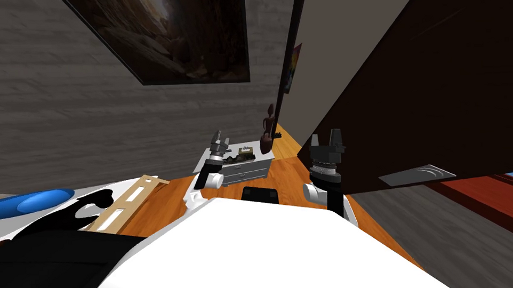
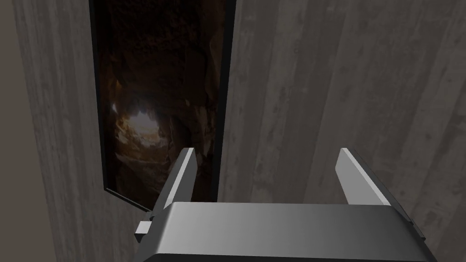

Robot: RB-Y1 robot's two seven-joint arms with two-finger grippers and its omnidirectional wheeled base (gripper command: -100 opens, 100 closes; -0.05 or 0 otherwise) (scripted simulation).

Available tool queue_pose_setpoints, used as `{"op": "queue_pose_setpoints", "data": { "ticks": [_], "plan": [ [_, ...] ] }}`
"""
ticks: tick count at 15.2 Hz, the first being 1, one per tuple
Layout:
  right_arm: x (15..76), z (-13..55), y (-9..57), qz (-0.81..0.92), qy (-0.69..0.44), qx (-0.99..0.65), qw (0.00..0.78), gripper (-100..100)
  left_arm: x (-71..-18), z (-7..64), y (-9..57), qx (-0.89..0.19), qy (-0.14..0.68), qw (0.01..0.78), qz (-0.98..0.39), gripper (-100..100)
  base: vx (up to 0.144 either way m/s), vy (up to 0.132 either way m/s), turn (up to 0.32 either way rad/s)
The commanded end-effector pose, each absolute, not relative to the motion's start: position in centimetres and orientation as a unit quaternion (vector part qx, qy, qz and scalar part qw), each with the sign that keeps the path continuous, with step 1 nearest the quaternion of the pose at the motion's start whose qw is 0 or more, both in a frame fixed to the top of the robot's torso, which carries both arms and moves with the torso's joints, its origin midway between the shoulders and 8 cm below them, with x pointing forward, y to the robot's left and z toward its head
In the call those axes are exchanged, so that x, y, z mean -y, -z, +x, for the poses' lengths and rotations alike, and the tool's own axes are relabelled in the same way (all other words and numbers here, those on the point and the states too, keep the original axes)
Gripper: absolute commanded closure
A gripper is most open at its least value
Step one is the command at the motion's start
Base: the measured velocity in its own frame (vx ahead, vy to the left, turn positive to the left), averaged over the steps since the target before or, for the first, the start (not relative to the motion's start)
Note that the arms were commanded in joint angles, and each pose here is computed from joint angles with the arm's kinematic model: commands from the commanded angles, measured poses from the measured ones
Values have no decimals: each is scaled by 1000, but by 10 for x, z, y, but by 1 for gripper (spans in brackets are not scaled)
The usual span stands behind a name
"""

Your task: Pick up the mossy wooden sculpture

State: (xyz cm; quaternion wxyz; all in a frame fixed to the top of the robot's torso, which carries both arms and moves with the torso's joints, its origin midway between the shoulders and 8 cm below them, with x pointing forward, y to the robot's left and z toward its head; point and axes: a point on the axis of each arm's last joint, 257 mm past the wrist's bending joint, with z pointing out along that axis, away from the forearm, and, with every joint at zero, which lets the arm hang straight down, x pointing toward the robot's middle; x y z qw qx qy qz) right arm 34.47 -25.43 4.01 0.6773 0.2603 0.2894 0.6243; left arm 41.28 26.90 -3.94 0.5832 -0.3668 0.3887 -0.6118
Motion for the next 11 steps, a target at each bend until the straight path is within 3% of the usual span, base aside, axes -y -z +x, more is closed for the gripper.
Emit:
{"op": "queue_pose_setpoints", "data": {
  "ticks": [1, 11],
  "plan": [
    [254, 345, -40, 260, -624, -289, 677, 0, -270, 420, 48, -398, 605, 575, -379, -100, -16, 51, -14],
    [254, 345, -40, 260, -624, -289, 677, 0, -284, 456, 98, -445, 571, 527, -446, -100, -23, 53, -25]
  ]
}}
